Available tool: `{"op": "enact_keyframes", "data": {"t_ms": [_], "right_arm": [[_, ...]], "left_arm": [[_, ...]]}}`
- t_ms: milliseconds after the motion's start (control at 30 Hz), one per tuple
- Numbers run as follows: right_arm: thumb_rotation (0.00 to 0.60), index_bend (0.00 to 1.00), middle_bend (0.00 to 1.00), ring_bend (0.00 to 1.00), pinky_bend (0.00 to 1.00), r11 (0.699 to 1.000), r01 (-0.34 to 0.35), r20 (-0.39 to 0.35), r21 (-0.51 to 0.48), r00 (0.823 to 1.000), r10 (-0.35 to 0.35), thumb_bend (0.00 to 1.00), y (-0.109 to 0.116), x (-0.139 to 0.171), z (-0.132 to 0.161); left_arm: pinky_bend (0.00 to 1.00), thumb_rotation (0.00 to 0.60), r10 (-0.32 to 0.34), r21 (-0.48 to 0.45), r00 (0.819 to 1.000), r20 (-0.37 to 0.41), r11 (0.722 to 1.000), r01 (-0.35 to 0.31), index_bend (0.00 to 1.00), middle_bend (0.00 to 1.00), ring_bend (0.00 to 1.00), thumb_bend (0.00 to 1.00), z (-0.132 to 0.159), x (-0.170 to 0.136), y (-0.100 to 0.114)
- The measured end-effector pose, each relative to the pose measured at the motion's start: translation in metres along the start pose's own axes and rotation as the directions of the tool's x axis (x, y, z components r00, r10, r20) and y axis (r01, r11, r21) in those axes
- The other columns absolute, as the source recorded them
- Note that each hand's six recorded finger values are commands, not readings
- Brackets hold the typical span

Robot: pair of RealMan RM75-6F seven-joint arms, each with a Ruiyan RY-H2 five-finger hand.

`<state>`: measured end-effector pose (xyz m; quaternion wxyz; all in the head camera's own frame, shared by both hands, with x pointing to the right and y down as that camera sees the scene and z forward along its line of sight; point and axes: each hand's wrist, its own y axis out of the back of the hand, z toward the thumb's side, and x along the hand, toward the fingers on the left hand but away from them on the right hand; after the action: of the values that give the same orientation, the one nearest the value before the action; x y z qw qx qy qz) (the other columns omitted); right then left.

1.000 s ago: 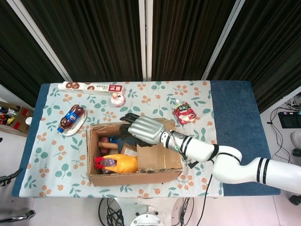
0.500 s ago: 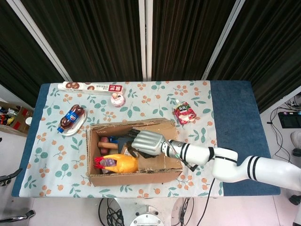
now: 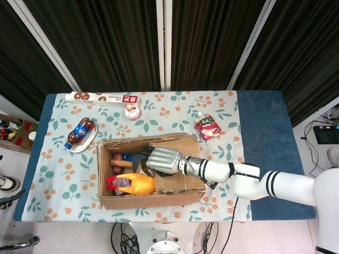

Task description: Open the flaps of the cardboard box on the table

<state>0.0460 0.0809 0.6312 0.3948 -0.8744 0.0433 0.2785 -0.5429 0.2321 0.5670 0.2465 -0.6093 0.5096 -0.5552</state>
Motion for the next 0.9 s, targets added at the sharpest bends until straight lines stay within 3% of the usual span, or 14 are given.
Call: {"op": "enact_keyframes", "data": {"t_ms": [100,333,667,900], "right_arm": [[0.6,0.45,0.31,0.0,0.0,1.0,-0.008,0.013,0.007,1.0,0.008,1.0,-0.002,0.0,-0.004],[0.6,0.45,0.5,0.0,0.0,1.0,0.008,0.032,0.021,0.999,-0.008,1.0,0.004,0.003,-0.009],[0.6,0.46,0.53,0.0,0.0,0.996,0.084,0.058,0.021,0.995,-0.085,1.0,0.026,0.022,-0.019],[0.6,0.46,0.52,0.0,0.0,0.983,0.181,0.068,0.001,0.981,-0.181,1.0,0.05,0.05,-0.024]], "left_arm": [[0.17,0.468,-0.001,-0.001,1.0,-0.002,1.0,0.001,0.0,0.08,0.07,0.0,-0.001,0.0,0.0],[0.17,0.467,-0.005,-0.002,1.0,0.002,1.0,0.005,0.0,0.08,0.07,0.0,0.0,0.002,-0.002],[0.17,0.468,-0.017,0.001,1.0,0.012,1.0,0.017,0.0,0.08,0.07,0.0,0.005,0.005,-0.004],[0.17,0.464,-0.022,0.007,0.999,0.033,1.0,0.022,0.0,0.08,0.07,0.0,0.014,0.011,-0.005]]}}
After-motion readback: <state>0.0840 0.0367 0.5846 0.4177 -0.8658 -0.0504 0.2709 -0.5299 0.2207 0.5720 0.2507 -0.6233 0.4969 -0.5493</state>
